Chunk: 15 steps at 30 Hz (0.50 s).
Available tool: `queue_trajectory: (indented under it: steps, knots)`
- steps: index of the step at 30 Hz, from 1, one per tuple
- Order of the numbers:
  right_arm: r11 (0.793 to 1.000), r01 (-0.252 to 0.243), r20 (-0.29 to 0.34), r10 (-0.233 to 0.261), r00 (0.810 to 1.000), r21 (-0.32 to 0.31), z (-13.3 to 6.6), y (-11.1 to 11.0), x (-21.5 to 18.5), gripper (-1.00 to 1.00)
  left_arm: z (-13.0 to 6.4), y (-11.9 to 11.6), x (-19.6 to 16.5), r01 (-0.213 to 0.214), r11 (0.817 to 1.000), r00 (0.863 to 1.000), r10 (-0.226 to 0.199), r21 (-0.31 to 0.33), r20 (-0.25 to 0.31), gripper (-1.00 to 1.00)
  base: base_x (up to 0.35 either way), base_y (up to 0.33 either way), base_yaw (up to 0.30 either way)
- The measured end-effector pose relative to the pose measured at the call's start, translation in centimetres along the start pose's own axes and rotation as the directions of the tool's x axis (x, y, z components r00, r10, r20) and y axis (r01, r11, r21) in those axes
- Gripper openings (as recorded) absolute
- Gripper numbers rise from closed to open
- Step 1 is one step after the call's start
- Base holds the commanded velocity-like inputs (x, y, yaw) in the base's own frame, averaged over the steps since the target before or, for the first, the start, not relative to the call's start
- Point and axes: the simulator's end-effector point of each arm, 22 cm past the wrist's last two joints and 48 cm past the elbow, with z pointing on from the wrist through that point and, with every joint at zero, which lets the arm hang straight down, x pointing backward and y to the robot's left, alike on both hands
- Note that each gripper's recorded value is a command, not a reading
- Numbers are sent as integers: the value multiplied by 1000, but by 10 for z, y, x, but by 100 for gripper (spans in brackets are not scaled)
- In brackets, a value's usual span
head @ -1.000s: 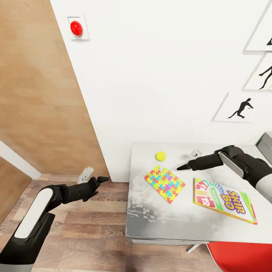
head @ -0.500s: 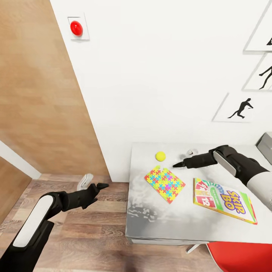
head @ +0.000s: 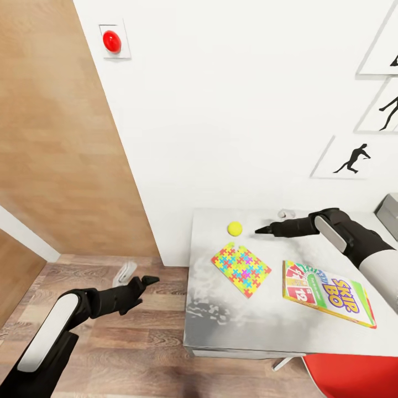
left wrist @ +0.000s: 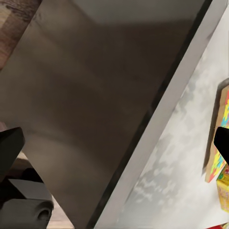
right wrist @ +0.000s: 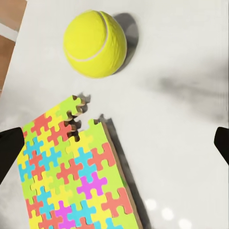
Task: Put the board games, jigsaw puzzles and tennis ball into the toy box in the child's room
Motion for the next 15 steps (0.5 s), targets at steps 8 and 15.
queue_trajectory:
  steps: [8,15]
  knots:
    - [1000,-12,10,11,1000,15,1,-4,-1,100,1,10,9,13,1000,1000,-13,-15,-13,100,0,0,0]
    - [1000,-20,3,20,1000,15,5,-3,5,100,1,22,17,23,999,999,-24,-36,-21,100,0,0,0]
